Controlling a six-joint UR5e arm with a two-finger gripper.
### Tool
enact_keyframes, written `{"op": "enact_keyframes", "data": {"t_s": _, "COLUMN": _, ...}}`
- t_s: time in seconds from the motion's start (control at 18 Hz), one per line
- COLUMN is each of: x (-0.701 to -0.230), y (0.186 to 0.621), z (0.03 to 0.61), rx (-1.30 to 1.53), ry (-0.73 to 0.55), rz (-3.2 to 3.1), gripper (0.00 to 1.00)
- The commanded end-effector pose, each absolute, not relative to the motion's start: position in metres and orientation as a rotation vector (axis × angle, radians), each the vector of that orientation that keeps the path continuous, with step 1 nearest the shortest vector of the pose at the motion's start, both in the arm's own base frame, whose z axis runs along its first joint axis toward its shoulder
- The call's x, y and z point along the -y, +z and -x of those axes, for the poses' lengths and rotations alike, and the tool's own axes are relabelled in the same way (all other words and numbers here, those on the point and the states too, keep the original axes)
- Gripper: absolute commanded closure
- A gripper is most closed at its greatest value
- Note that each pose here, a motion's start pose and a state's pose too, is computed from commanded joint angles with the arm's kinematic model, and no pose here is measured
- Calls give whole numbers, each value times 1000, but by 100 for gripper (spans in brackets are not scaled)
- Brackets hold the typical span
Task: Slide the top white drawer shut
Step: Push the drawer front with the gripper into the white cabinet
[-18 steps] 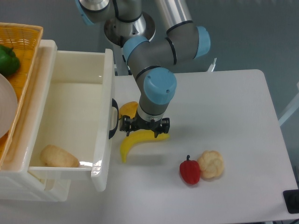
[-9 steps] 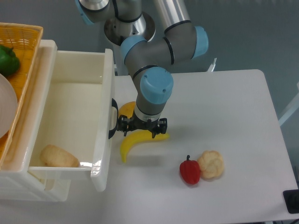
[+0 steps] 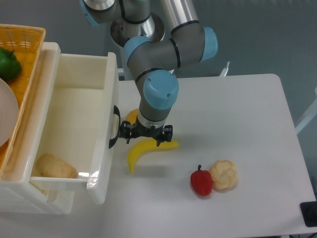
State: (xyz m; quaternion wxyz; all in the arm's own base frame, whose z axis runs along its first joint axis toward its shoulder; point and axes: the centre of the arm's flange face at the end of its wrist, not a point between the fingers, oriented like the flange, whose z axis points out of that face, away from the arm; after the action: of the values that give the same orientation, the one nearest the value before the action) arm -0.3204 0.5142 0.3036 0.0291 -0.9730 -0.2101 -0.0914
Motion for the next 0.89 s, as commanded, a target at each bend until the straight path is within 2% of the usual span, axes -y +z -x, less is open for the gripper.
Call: {"op": "enact_keyframes", "data": {"t_s": 0.89, "x": -524, "y": 316, "z": 296, "rx": 592, "ry": -303, "rz": 2998, "gripper": 0}}
